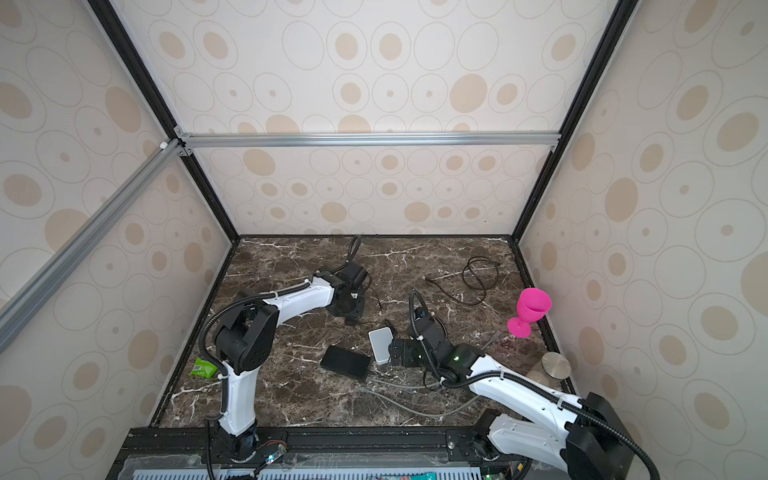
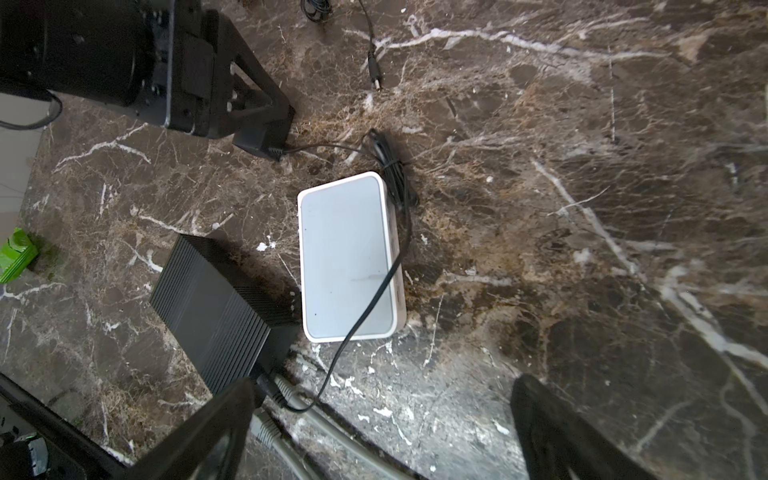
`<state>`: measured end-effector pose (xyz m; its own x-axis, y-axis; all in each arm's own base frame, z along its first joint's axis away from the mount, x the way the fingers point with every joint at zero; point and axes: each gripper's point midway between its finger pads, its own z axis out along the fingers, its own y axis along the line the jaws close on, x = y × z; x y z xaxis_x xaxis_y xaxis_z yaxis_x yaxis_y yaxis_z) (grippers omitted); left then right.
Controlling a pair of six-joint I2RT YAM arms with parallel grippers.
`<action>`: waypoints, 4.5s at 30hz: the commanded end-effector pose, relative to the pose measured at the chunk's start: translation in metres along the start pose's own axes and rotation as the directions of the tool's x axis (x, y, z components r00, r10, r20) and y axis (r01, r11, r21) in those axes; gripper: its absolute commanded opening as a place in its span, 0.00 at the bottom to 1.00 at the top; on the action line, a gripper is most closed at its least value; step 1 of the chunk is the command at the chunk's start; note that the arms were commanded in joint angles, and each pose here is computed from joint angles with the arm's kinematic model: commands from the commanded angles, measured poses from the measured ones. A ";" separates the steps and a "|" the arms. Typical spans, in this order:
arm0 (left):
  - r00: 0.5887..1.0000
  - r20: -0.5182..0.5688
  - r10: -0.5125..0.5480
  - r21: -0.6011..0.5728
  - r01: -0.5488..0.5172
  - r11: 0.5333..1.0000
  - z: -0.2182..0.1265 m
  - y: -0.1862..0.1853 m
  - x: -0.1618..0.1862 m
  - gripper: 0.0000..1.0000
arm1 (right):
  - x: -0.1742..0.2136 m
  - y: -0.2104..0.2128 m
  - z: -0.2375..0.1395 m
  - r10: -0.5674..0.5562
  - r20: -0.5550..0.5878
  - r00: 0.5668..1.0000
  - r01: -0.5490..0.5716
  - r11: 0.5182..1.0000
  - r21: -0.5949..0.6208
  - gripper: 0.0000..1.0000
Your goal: Insert the plug into the switch port
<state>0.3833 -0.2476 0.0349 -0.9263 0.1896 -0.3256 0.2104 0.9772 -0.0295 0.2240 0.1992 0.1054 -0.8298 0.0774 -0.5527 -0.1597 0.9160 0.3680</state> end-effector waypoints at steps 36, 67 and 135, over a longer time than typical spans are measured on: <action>0.774 0.281 -0.567 0.094 0.566 0.819 -0.141 0.255 -0.024 0.22 | 0.000 -0.001 -0.001 0.038 0.013 0.999 -0.038 0.999 -0.029 1.00; 0.833 0.119 -0.541 0.004 0.544 0.839 -0.084 0.231 0.047 0.98 | 0.001 0.002 0.002 0.041 0.002 0.999 -0.040 0.998 -0.046 1.00; 0.972 -0.080 0.222 0.087 -0.215 0.973 -0.036 0.022 0.146 0.89 | 0.031 0.032 0.018 0.006 -0.152 0.988 -0.040 0.975 -0.220 0.96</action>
<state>0.2589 -0.1950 0.0235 -0.8680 0.3865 -0.3118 0.4109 0.9116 -0.0140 0.2009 0.2254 0.0746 -0.9058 0.0436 -0.4214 -0.1954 0.8396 0.5068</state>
